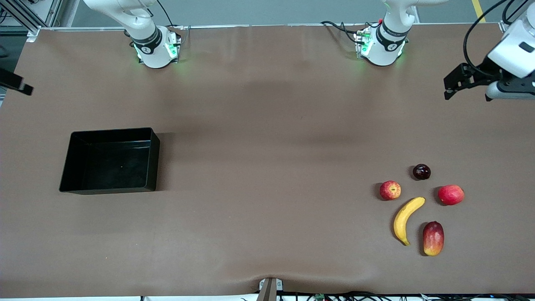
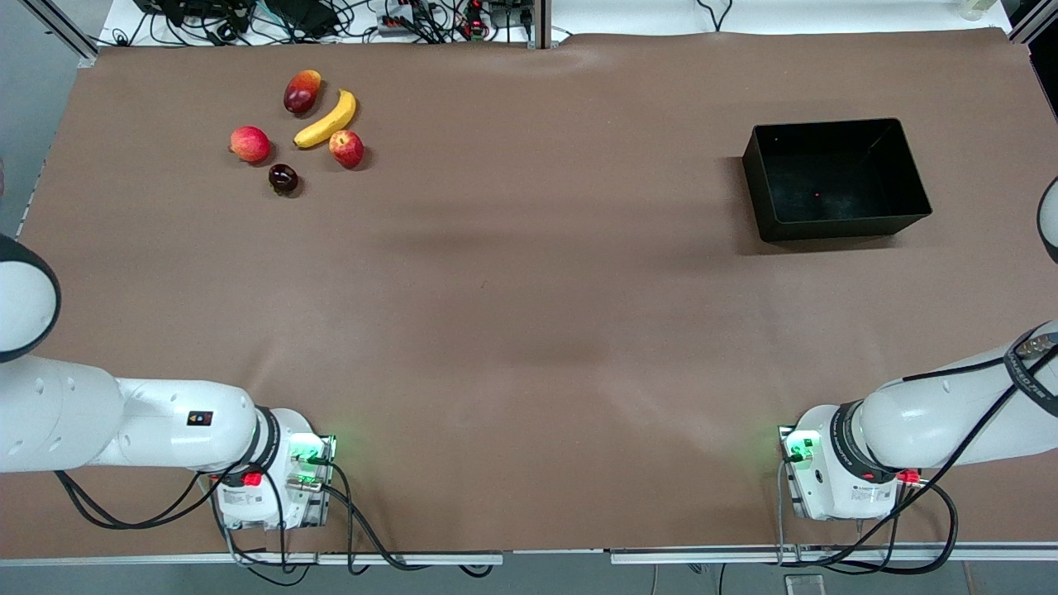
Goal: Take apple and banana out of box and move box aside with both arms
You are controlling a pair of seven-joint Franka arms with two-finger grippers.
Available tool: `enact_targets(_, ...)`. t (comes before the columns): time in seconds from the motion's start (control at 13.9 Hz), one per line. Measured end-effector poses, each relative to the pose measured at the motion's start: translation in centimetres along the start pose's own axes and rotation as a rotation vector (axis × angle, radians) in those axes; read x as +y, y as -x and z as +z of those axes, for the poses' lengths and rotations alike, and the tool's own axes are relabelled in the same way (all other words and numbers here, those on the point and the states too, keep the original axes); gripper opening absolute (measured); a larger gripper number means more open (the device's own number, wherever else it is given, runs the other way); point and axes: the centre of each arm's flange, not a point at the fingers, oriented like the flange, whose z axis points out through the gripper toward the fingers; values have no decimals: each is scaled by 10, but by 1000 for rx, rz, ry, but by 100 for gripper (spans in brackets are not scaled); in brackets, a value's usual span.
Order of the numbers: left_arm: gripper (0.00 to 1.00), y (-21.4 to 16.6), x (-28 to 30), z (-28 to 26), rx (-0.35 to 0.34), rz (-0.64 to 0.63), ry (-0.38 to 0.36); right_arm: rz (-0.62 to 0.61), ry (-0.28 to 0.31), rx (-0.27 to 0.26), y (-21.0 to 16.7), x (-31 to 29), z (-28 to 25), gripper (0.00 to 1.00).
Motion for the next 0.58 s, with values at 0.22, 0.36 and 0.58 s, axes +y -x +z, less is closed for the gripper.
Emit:
enact_targets(0.22, 100, 3, 5, 6, 5, 10, -1, 20, 20, -6, 6, -2, 9, 100)
enact_targets(0.36, 100, 4, 4, 11, 4, 7, -1, 43, 6, 15, 11, 15, 12, 100)
enact_targets(0.58, 100, 4, -2, 12, 1, -5, 0, 50, -6, 34, 21, 23, 12, 100)
